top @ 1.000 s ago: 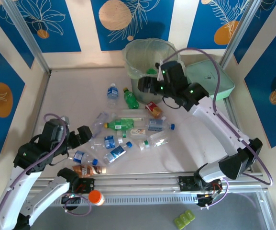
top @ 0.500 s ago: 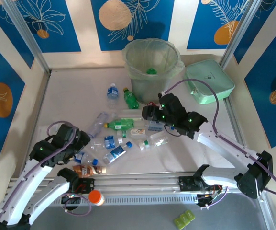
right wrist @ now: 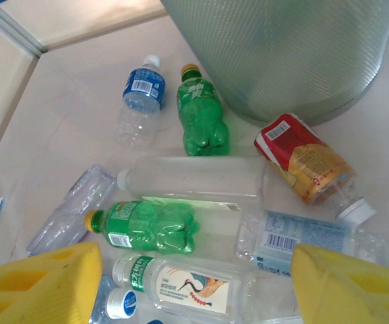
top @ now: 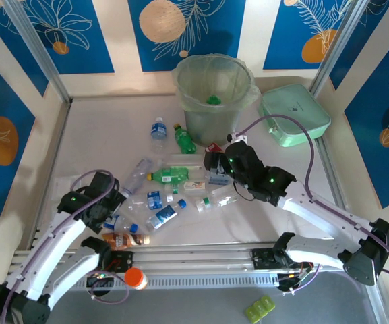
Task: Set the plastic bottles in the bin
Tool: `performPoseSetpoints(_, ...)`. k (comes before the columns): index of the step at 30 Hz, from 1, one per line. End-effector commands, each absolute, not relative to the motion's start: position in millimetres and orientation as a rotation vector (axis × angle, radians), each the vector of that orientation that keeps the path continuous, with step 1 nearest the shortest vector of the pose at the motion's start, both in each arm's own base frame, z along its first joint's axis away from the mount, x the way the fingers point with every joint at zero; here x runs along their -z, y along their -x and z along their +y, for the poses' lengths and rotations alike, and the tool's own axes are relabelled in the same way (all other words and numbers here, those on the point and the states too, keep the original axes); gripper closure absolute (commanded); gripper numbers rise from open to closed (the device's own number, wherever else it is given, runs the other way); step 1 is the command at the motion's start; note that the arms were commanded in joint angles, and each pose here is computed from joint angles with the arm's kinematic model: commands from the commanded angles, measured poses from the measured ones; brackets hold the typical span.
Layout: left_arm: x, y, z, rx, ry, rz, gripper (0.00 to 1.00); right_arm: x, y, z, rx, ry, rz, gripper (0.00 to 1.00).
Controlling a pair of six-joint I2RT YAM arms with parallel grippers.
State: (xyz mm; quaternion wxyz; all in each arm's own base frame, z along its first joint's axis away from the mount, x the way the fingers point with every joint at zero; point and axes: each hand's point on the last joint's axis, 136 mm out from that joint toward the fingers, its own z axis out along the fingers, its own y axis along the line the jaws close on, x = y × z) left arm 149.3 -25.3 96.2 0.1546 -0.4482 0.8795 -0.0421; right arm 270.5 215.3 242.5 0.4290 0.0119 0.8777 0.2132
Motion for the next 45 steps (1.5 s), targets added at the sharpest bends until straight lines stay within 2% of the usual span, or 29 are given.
performPoseSetpoints(1, -84, -142, -25, 0.092, 1.379, 2.556, 0.07, -250, -274, 208, -0.503, -0.053, 2.134, 0.26)
performPoseSetpoints(18, -47, -167, -30, 0.150, 1.426, 2.539, 0.16, -245, -278, 213, -0.523, -0.048, 2.149, 0.26)
performPoseSetpoints(26, -36, -187, -33, 0.145, 1.390, 2.552, 0.27, -246, -279, 212, -0.512, -0.050, 2.147, 0.26)
performPoseSetpoints(33, -35, -191, -30, 0.160, 1.330, 2.550, 0.40, -252, -279, 208, -0.494, -0.052, 2.133, 0.26)
performPoseSetpoints(38, -53, -192, -28, 0.181, 1.266, 2.544, 0.45, -261, -277, 207, -0.493, -0.037, 2.122, 0.26)
performPoseSetpoints(45, -112, -190, -35, 0.312, 1.113, 2.511, 0.49, -291, -260, 228, -0.585, 0.144, 2.055, 0.25)
